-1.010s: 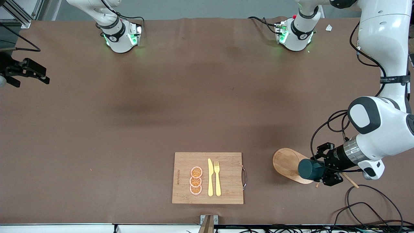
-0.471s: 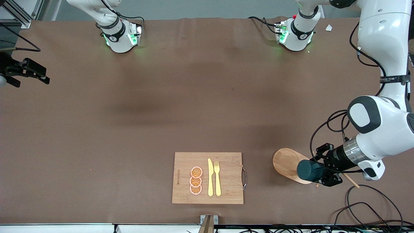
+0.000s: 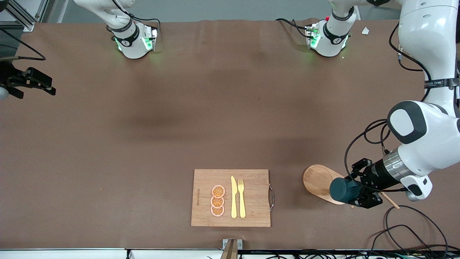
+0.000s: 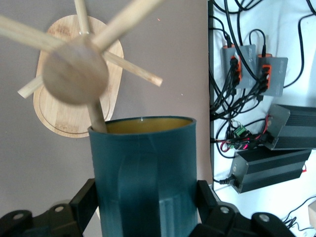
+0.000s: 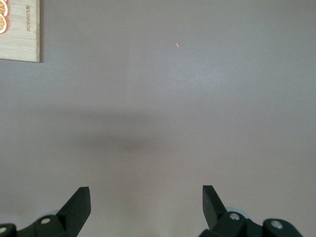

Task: Transfer cup from left to right arm and place
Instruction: 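Close the left gripper on the teal mug's body, then lift the teal mug off the stand with the left gripper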

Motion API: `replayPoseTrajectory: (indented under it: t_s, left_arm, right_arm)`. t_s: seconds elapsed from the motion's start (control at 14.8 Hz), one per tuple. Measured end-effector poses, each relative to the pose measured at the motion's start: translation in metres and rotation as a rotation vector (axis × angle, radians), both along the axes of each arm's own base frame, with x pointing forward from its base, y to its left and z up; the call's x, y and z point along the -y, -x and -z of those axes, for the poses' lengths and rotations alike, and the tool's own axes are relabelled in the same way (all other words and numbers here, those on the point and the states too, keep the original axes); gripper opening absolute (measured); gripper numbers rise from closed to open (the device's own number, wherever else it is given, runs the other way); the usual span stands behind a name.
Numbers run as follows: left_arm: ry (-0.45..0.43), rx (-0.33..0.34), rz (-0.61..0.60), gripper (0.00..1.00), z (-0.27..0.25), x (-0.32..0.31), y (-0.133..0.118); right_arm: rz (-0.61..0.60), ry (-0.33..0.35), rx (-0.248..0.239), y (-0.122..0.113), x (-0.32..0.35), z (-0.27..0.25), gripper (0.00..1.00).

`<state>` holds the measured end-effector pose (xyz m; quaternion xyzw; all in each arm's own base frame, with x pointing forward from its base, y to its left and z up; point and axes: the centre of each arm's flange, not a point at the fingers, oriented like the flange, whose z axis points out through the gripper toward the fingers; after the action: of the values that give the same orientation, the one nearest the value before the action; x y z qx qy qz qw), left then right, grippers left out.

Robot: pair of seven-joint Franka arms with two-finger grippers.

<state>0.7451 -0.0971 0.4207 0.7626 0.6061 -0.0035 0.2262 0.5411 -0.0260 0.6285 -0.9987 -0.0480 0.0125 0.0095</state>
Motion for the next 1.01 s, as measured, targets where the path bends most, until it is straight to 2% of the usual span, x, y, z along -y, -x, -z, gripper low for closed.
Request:
replayPoseTrajectory:
  t_s: [0.47,1.01]
  left_arm:
    - [-0.058,0.048,0.129,0.85,-0.029,0.089,0.021]
    - [-0.380,0.158,0.358,0.85,-0.037,0.199,0.061]
  right_arm:
    - [-0.001,0.000,0.001,0.000,0.000,0.000,1.00]
    - [0.001,0.000,0.001,-0.001,0.001,0.000,1.00]
